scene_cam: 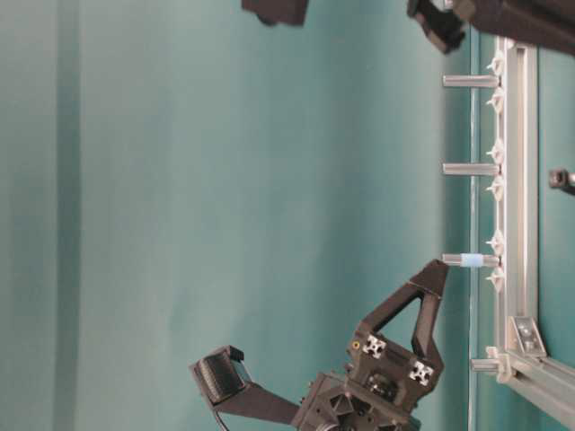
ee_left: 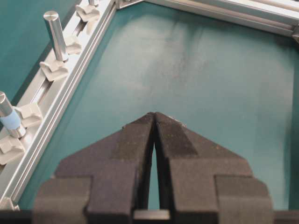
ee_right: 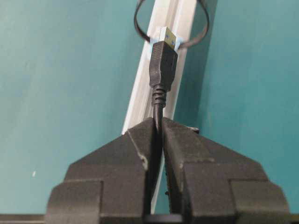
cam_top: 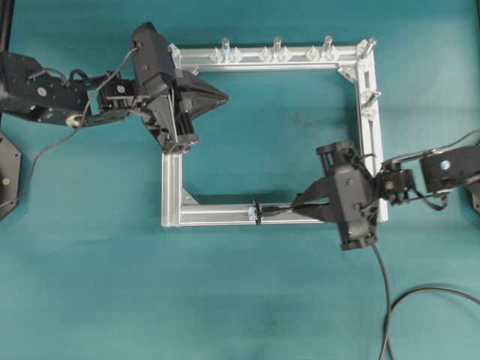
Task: Insert the wire through the string loop located in the center.
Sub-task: 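Push the USB plug leftward through the black zip-tie loop with the right gripper, then move the left gripper to the plug and grasp it past the loop, then open the right gripper, releasing the cable behind the loop, then pull the plug leftward with the left gripper, drawing cable through the loop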
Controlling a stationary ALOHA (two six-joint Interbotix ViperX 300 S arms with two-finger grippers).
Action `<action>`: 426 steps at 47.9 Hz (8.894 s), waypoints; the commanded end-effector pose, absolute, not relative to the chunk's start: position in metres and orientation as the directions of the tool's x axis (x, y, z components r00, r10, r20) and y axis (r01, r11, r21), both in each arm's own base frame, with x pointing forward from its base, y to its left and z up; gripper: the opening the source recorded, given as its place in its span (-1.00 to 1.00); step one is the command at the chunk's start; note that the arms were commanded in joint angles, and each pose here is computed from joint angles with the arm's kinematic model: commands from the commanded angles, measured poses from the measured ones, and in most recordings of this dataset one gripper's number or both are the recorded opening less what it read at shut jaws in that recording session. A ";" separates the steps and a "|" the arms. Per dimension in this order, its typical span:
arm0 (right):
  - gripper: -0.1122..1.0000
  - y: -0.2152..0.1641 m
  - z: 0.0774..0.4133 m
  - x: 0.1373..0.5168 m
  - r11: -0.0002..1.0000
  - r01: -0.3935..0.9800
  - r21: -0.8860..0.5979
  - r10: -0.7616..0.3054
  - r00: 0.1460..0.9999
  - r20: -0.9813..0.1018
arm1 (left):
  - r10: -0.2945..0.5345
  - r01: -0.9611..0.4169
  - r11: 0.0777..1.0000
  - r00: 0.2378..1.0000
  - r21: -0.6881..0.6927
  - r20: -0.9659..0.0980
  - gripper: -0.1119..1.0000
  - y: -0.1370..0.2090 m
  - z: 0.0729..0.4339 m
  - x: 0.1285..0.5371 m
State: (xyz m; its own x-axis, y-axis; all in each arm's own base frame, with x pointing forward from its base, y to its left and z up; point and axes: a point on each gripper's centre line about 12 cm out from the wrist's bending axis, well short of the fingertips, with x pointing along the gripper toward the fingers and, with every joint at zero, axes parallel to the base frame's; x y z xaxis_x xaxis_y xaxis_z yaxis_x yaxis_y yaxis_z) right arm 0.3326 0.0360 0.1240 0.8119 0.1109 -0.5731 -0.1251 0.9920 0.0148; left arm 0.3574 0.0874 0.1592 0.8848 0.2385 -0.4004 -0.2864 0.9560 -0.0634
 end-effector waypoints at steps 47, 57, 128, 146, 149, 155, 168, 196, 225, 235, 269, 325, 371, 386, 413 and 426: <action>-0.68 0.031 0.135 0.380 0.995 -0.097 0.019 0.093 0.850 -0.519 | 0.229 -0.275 0.959 0.894 -0.068 -0.385 -0.80 0.084 0.169 0.359; -0.68 0.031 0.134 0.383 0.995 -0.097 0.019 0.093 0.849 -0.520 | 0.229 -0.275 0.959 0.894 -0.068 -0.386 -0.80 0.084 0.169 0.359; -0.68 0.031 0.132 0.381 0.995 -0.098 0.017 0.092 0.847 -0.523 | -0.085 0.057 0.996 0.845 -0.068 -0.527 0.71 -0.041 0.171 0.376; -0.68 0.031 0.132 0.382 0.995 -0.097 0.017 0.092 0.848 -0.522 | -0.091 0.064 0.996 0.831 -0.067 -0.549 0.71 -0.044 0.166 0.373; -0.68 0.031 0.132 0.381 0.995 -0.099 0.016 0.092 0.848 -0.522 | -0.090 0.064 0.996 0.828 -0.067 -0.553 0.71 -0.044 0.165 0.373; -0.68 0.030 0.132 0.382 0.995 -0.097 0.016 0.091 0.849 -0.520 | -0.089 0.064 0.996 0.820 -0.065 -0.566 0.71 -0.044 0.158 0.374; -0.68 0.031 0.132 0.381 0.995 -0.100 0.015 0.093 0.848 -0.522 | -0.087 0.064 0.996 0.815 -0.059 -0.574 0.71 -0.046 0.144 0.392; -0.68 0.030 0.132 0.382 0.995 -0.097 0.016 0.091 0.849 -0.520 | -0.077 0.060 0.997 0.786 -0.049 -0.613 0.69 -0.045 0.114 0.404; -0.68 0.031 0.133 0.382 0.995 -0.099 0.014 0.092 0.848 -0.522 | -0.075 0.057 0.997 0.794 -0.050 -0.603 -0.10 -0.042 0.124 0.396; -0.68 0.031 0.133 0.382 0.995 -0.098 0.015 0.092 0.848 -0.522 | -0.074 0.053 0.997 0.802 -0.052 -0.592 -0.43 -0.041 0.131 0.395; -0.68 0.030 0.129 0.380 0.995 -0.099 0.011 0.088 0.829 -0.553 | -0.073 0.052 0.997 0.802 -0.052 -0.592 -0.43 -0.040 0.131 0.395; 0.48 0.028 0.151 0.360 0.996 -0.088 0.006 0.076 0.816 -0.573 | -0.074 0.049 0.997 0.788 -0.057 -0.611 -0.44 -0.038 0.145 0.373; 0.47 0.026 0.156 0.343 0.996 -0.085 0.007 0.074 0.819 -0.569 | -0.075 -0.022 0.991 0.727 -0.133 -0.683 -0.44 -0.028 0.145 0.270; 0.47 0.026 0.155 0.343 0.996 -0.085 0.007 0.074 0.818 -0.570 | -0.076 -0.024 0.991 0.706 -0.131 -0.704 -0.44 -0.027 0.143 0.255; 0.47 0.026 0.155 0.343 0.996 -0.084 0.008 0.074 0.818 -0.570 | -0.077 -0.026 0.992 0.656 -0.124 -0.751 -0.44 -0.027 0.124 0.239; 0.47 0.026 0.155 0.343 0.996 -0.084 0.008 0.074 0.818 -0.570 | -0.075 -0.026 0.992 0.655 -0.122 -0.752 -0.44 -0.027 0.123 0.238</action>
State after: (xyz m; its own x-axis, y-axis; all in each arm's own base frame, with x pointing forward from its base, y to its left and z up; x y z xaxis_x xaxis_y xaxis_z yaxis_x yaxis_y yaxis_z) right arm 0.3407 0.0261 0.1447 0.7975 0.0733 -0.5988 -0.0868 0.9962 0.0062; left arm 0.2357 -0.0261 0.1202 0.6444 -0.0735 -0.7611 -0.0261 0.9927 -0.1180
